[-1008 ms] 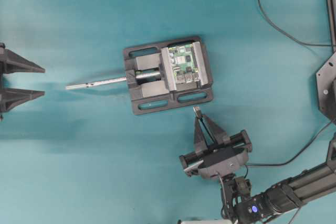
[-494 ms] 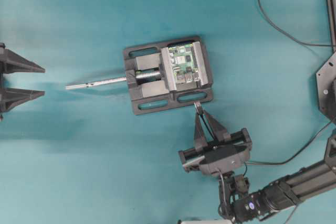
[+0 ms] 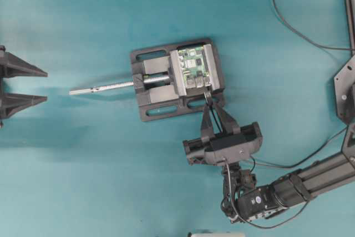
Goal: Insert the USB into the fixed PCB.
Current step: 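Lift the USB plug and carry it toward the board's USB ports, then align the plug with the upper right USB port on the board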
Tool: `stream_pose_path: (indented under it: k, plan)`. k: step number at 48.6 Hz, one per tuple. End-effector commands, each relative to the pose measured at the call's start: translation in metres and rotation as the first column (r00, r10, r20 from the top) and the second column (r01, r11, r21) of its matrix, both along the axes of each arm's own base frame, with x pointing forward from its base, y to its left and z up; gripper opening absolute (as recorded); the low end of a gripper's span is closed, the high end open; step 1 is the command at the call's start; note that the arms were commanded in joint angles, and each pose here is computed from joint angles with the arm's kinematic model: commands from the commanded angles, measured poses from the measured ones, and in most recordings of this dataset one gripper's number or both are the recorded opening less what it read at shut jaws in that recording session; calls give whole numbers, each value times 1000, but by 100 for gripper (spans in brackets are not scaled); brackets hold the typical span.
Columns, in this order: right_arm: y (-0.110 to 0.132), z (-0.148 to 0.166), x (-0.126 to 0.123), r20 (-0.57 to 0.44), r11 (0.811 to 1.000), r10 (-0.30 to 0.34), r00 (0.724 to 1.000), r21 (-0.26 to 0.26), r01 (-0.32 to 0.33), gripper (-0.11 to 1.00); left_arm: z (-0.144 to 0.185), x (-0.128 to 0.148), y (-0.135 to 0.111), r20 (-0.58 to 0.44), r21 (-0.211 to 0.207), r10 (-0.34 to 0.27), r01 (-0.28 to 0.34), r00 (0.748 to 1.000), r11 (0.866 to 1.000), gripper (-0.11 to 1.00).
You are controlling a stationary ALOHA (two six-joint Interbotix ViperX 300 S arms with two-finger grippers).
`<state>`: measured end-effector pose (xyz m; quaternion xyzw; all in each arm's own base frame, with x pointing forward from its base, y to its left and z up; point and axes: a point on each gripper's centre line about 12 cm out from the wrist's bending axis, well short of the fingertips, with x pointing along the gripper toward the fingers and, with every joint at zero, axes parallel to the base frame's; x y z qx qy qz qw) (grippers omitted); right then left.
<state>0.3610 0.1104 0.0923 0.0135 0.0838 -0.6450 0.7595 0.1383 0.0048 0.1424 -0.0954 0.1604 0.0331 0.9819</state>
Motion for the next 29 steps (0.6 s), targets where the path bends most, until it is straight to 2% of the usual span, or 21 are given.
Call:
stream_pose_path:
  k: [1,29]
  plan:
    - [0,20,2,42,1000,-10,999,21,9,21,4,2,1,15,1,3,-3,1000,1000,85]
    - [-7,23,2,41,999,-37,998,31,36,21,4,2,0,14,2,2,-3,1000,1000,85]
